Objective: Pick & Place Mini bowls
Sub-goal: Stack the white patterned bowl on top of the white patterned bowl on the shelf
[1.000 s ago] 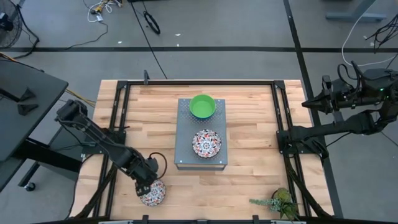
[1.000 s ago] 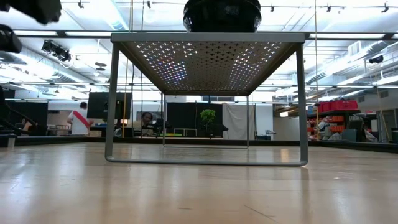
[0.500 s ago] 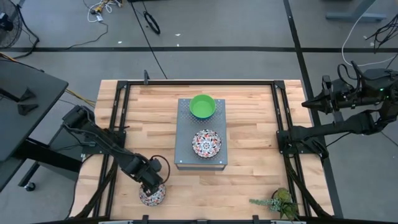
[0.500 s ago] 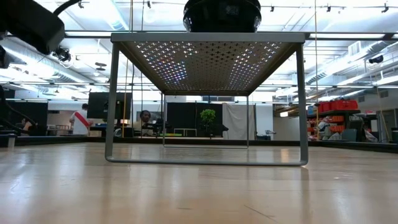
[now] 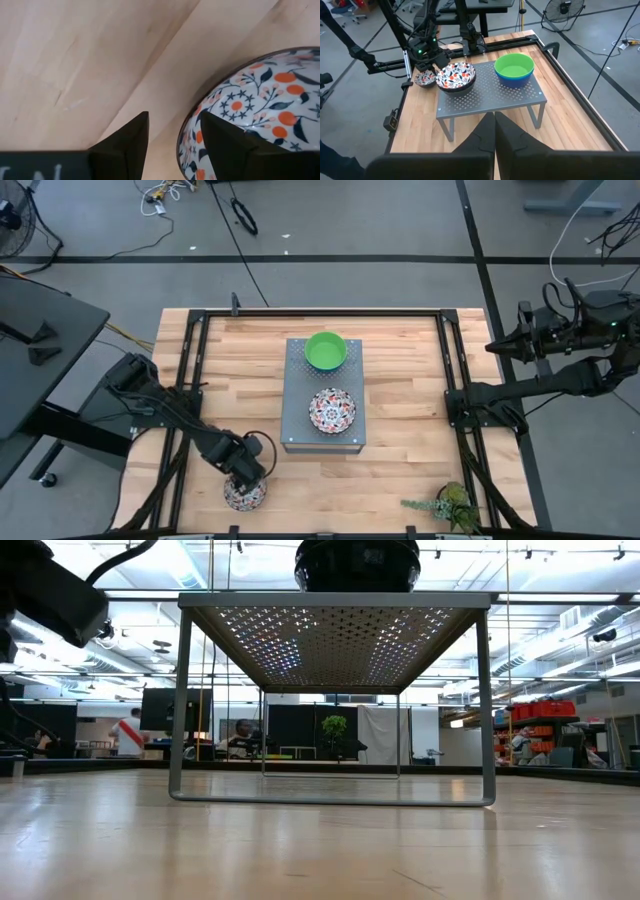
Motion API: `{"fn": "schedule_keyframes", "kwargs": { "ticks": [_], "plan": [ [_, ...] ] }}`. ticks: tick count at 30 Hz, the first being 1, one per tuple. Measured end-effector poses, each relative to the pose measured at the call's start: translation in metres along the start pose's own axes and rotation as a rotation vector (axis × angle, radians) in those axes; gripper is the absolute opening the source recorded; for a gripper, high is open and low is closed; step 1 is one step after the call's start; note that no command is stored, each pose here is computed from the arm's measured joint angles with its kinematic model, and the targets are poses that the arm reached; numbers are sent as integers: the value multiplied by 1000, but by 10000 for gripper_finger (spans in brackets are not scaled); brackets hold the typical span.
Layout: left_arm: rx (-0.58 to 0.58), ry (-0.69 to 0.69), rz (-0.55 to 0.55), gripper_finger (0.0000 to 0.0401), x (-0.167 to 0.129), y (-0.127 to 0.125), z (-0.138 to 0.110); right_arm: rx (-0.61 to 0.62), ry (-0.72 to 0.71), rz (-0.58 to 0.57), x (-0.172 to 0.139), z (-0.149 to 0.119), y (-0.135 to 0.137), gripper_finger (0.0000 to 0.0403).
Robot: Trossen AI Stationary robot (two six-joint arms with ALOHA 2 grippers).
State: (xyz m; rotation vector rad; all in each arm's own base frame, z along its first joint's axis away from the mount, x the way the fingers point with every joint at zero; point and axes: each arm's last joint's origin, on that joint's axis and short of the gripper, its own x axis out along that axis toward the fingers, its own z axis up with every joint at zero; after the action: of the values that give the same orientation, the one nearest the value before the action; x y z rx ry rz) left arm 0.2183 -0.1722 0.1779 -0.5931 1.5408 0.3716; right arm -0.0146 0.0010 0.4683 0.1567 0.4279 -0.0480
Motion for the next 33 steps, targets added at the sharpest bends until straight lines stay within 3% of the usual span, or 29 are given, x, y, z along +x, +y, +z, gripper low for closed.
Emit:
{"fn": "schedule_keyframes", "kwargs": {
  "ticks": [6,21,33],
  "plan": [
    [6,2,-9,151,0,-1,0,0,0,0,0,0,0,3],
    [37,31,-38,18,-3,-2,-1,0,0,0,0,0,0,3],
    [73,62,-68,12,-8,-8,-1,0,-1,0,0,0,0,3]
  ]
}}
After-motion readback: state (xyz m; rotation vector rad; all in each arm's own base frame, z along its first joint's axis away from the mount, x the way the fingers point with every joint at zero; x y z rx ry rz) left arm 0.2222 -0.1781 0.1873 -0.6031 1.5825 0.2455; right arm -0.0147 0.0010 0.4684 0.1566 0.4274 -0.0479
